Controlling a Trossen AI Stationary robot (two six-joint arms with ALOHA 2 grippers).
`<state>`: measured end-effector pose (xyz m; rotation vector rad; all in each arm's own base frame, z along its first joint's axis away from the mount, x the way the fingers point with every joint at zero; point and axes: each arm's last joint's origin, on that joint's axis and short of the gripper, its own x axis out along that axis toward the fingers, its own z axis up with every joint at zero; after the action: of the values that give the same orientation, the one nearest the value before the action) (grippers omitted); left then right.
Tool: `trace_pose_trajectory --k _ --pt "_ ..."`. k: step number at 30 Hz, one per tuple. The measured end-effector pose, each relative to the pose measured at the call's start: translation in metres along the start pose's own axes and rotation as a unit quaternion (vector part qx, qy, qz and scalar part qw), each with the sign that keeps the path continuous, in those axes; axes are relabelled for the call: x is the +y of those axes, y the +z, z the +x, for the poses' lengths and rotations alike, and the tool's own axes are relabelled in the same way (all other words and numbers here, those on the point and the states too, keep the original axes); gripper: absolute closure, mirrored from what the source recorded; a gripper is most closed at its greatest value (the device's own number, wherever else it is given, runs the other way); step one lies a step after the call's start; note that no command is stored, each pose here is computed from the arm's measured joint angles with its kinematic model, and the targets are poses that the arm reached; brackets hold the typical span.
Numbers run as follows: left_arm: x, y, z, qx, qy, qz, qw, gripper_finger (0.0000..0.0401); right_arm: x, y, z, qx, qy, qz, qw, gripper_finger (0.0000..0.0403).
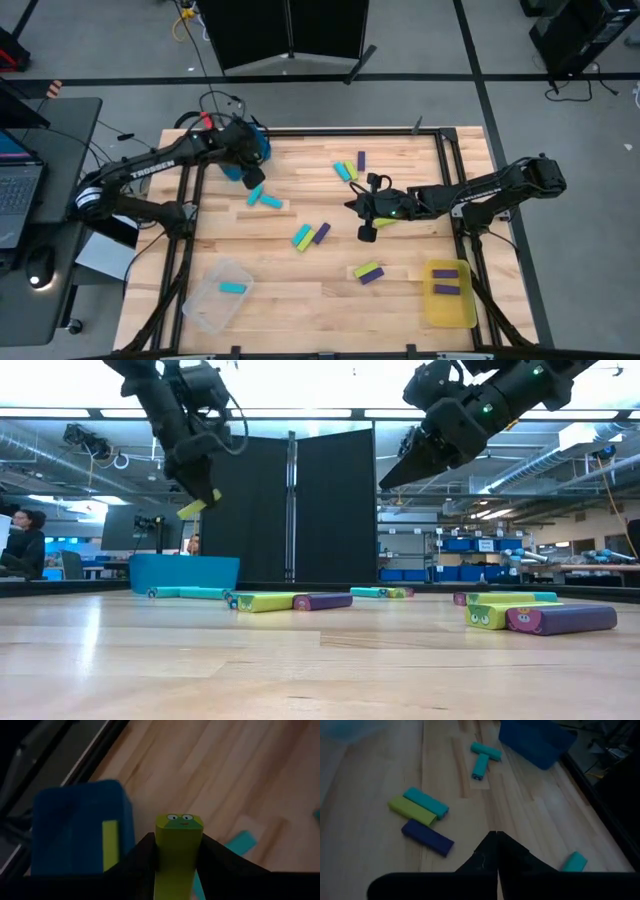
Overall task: Sort blocks
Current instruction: Put the green block into the blue bin
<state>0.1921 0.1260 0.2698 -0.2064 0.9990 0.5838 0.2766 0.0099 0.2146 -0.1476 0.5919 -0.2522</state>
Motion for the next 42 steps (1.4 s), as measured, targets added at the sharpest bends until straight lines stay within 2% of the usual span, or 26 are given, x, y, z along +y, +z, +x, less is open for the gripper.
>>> trace_pose_trajectory --k 7,18,27,35,42 --pt "0.023 -0.003 0.021 0.052 0.003 -0.024 0.998 0.0287 -0.001 -0.001 0.001 0.003 0.03 0.006 1.0 0.0395" --pt "0.065 0.019 0.044 0.097 0.019 -0.029 0.995 0.0287 -0.003 0.0 0.002 -0.001 0.027 0.004 1.0 0.0395" --pt "0.094 0.02 0.077 0.161 0.016 -0.035 0.986 0.0287 -0.003 0.0 0.002 -0.001 0.027 0.0 1.0 0.0395" --pt "0.109 0.013 0.099 0.185 0.014 -0.035 0.982 0.0287 -0.003 0.0 0.002 -0.001 0.027 -0.004 1.0 0.0395" --pt "0.113 0.01 0.114 0.194 0.012 -0.036 0.98 0.0287 -0.003 0.0 0.002 -0.001 0.027 -0.005 1.0 0.0395"
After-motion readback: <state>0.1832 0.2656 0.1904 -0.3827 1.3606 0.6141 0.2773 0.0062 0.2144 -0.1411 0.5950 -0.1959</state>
